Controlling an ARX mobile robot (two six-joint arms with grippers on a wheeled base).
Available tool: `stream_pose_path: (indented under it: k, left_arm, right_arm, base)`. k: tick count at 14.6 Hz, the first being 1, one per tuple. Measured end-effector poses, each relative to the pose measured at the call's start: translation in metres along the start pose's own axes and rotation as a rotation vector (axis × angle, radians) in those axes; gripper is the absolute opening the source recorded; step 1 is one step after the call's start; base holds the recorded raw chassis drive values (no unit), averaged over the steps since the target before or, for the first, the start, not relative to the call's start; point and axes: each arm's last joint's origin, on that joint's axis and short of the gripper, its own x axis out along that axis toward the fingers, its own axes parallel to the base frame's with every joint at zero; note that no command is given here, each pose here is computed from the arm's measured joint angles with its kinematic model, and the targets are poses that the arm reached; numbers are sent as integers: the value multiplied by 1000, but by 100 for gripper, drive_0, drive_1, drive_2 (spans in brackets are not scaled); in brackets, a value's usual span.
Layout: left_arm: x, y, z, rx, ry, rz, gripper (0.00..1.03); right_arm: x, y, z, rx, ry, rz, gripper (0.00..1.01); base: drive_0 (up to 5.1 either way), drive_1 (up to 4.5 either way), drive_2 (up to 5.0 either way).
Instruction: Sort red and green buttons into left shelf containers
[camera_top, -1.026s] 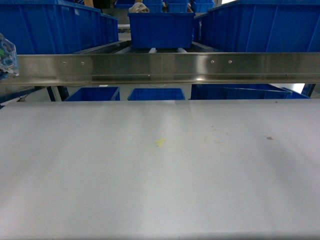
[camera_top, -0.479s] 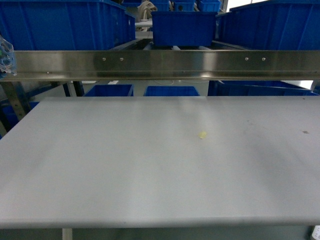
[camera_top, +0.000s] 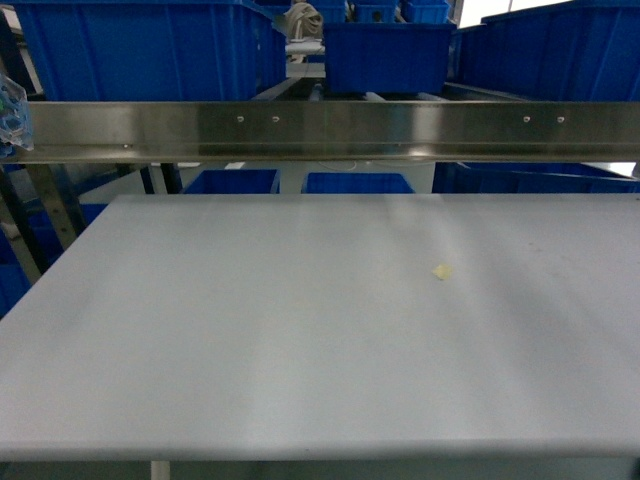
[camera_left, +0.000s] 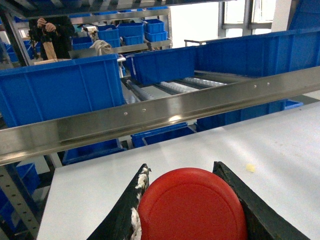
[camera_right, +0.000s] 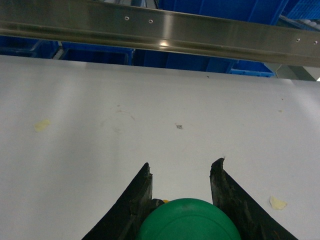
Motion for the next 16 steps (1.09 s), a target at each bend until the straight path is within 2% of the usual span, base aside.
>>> stream_pose_path:
  k: [16]
  left_arm:
    - [0,0,0,0,0,1,32]
  right_arm:
    - [-1,0,1,-1,-5,2,31]
  base:
    - [-500,242,242]
